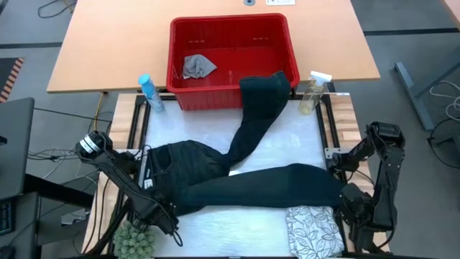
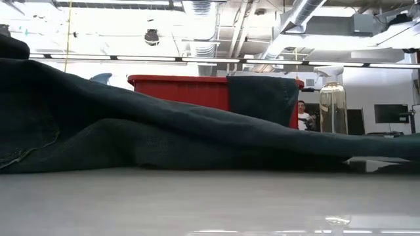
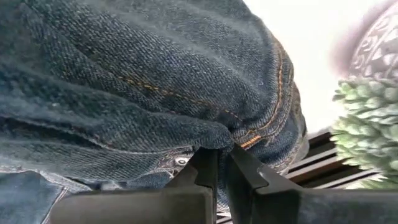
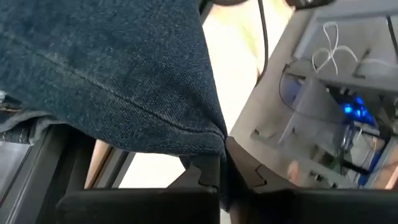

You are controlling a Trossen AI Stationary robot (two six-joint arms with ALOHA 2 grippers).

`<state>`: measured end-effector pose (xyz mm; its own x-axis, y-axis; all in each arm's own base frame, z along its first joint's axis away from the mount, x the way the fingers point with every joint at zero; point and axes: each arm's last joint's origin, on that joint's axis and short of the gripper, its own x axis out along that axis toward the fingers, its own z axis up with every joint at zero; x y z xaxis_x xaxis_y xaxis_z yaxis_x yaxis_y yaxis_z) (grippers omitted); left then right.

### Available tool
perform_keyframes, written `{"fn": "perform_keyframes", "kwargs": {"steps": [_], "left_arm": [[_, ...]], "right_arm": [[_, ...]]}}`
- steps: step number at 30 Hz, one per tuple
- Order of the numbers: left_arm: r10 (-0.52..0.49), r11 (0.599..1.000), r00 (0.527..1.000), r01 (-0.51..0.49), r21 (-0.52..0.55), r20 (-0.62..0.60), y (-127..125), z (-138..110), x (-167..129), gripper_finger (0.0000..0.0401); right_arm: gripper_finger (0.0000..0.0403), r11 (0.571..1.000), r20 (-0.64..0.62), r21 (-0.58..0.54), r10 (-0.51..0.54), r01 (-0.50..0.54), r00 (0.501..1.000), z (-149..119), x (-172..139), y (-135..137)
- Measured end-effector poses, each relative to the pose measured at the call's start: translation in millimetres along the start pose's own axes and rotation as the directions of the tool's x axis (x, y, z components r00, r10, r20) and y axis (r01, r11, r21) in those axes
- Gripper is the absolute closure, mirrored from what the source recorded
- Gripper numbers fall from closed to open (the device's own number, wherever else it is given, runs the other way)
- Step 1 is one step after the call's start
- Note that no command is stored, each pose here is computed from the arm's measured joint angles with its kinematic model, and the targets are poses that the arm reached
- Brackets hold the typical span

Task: Fold laundry
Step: Fold the dark blue pants

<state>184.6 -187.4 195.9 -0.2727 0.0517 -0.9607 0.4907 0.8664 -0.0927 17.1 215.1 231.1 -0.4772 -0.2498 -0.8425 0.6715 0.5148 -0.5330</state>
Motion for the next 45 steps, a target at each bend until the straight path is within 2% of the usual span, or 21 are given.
{"fn": "perform_keyframes", "kwargs": {"steps": [2,5,8,14,16,19,22,26,28,31,34,37,41,45], "left_arm": [[-0.038,0.999,0.999,0.038,0.023,0.026,-2,3,-3,0.04],[-0.115,0.988,0.991,0.107,0.111,0.067,-7,8,-11,0.04],[-0.128,0.982,0.986,0.112,0.152,0.104,-9,12,-21,0.04],[-0.147,0.96,0.965,0.085,0.268,0.219,-6,11,-45,0.04],[-0.157,0.951,0.955,0.078,0.3,0.25,-3,8,-51,0.04],[-0.182,0.954,0.931,0.089,0.286,0.317,5,6,-61,0.0392],[-0.249,0.956,0.878,0.155,0.249,0.409,12,8,-72,0.0369],[-0.412,0.91,0.743,0.302,0.285,0.528,20,14,-90,0.0335],[-0.435,0.9,0.694,0.348,0.262,0.574,28,17,-97,0.032],[-0.426,0.893,0.651,0.416,0.174,0.628,40,21,-102,0.0296],[-0.434,0.883,0.619,0.437,0.172,0.654,44,23,-106,0.0272],[-0.447,0.885,0.617,0.411,0.219,0.647,41,25,-105,0.0245],[-0.506,0.851,0.607,0.467,0.241,0.613,40,25,-103,0.0206],[-0.508,0.848,0.601,0.475,0.235,0.617,40,26,-103,0.0167]], "right_arm": [[0.0369,0.999,0.018,-0.03,0.013,-0.013,1.0,0,0,0],[0.037,0.997,0.052,-0.075,0.041,-0.038,0.998,0,1,0],[0.037,0.987,0.088,-0.133,0.108,-0.095,0.99,0,1,4],[0.0354,0.908,0.144,-0.338,0.31,-0.248,0.94,-2,-2,16],[0.035,0.895,0.146,-0.366,0.326,-0.255,0.934,-2,-3,18],[0.0346,0.88,0.145,-0.397,0.341,-0.261,0.929,-2,-3,19],[0.0345,0.879,0.149,-0.398,0.345,-0.263,0.927,-2,-3,19],[0.0345,0.871,0.154,-0.417,0.349,-0.259,0.924,-2,-3,19],[0.0344,0.871,0.154,-0.416,0.351,-0.262,0.924,-2,-3,20],[0.0344,0.869,0.154,-0.417,0.356,-0.266,0.922,-2,-3,20],[0.0344,0.87,0.157,-0.416,0.357,-0.266,0.921,-2,-3,20],[0.0344,0.87,0.157,-0.415,0.358,-0.267,0.921,-2,-3,20],[0.0344,0.871,0.161,-0.413,0.358,-0.267,0.92,-2,-3,20],[0.0344,0.872,0.167,-0.412,0.358,-0.265,0.919,-2,-3,20]]}}
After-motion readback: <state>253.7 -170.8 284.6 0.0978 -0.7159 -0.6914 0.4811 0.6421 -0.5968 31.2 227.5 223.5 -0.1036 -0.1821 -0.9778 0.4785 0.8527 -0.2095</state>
